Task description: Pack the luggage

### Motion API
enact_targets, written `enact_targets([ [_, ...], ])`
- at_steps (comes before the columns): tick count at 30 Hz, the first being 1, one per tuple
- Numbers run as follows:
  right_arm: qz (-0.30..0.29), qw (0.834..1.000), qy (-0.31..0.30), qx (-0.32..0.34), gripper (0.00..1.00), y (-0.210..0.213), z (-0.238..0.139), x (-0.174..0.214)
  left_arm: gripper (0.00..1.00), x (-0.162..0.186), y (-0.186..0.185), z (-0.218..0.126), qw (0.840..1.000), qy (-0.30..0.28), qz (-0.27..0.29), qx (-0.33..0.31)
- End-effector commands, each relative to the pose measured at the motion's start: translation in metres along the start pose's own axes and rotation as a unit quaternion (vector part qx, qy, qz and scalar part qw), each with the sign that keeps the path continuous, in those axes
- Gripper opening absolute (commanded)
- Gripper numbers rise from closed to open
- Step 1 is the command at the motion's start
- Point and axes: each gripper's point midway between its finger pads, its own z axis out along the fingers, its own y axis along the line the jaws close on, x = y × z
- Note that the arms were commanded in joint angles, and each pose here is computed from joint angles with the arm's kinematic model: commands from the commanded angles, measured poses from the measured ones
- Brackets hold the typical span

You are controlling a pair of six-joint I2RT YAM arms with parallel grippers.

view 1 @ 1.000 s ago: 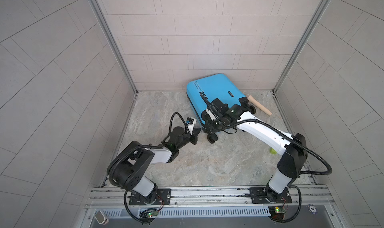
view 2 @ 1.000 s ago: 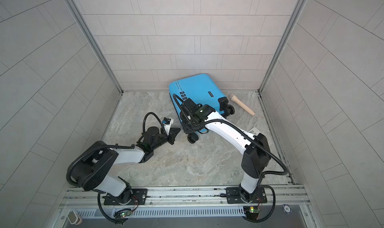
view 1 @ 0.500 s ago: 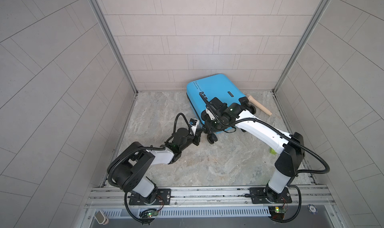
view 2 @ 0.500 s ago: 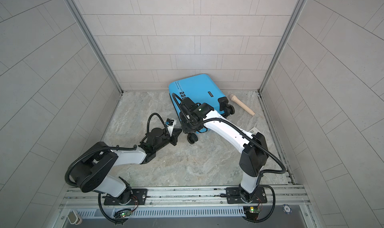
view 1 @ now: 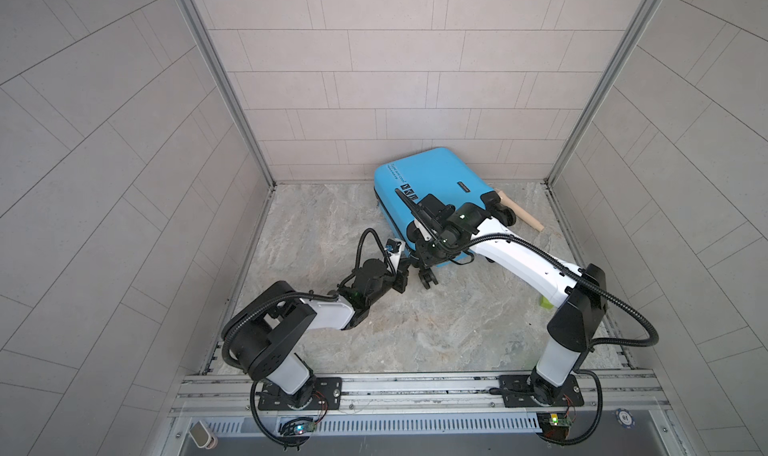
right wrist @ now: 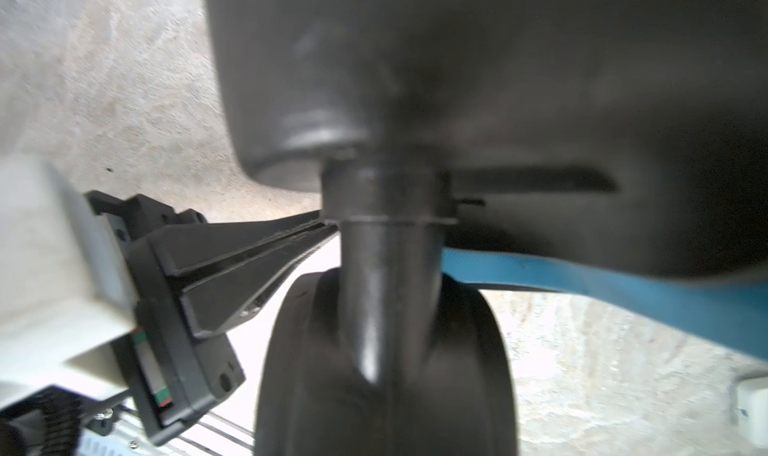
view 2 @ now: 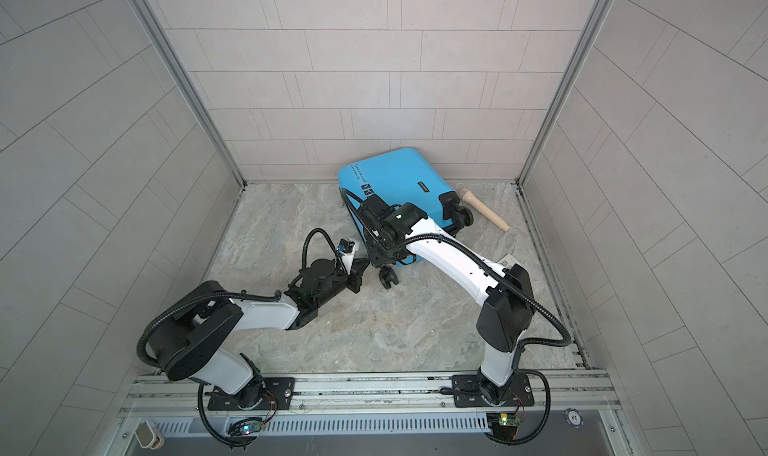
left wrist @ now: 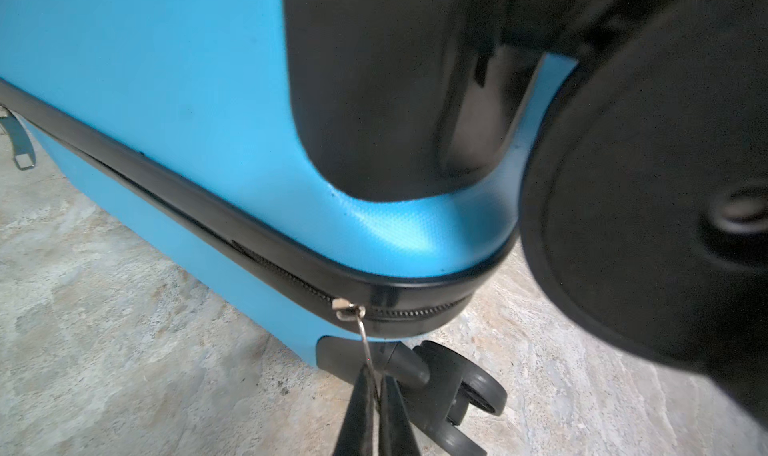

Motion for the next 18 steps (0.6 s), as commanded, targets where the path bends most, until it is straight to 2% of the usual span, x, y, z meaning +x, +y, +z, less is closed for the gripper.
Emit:
enact_targets([
  [1, -0.031, 0.988, -0.150, 0.000, 0.00, 0.012, -0.037, -0.068, 0.00, -0.018, -0.075, -0.016, 0.987, -0.034, 0.029, 0.153],
  [5, -0.049, 0.987, -0.142, 0.048, 0.00, -0.004, -0.034, -0.064, 0.00, -0.011, -0.072, -0.017, 0.988, -0.026, 0.026, 0.150],
  [9, -0.053, 0.987, -0.137, 0.058, 0.00, -0.007, -0.030, -0.062, 0.00, -0.011, -0.073, -0.016, 0.988, -0.026, 0.025, 0.152],
  [11, -0.052, 0.989, -0.135, 0.042, 0.00, -0.002, -0.029, -0.061, 0.00, -0.013, -0.073, -0.016, 0.988, -0.029, 0.026, 0.152],
  [18, -0.024, 0.984, -0.160, -0.076, 0.00, 0.039, -0.051, -0.075, 0.00, -0.018, -0.076, -0.010, 0.987, -0.031, 0.026, 0.157],
])
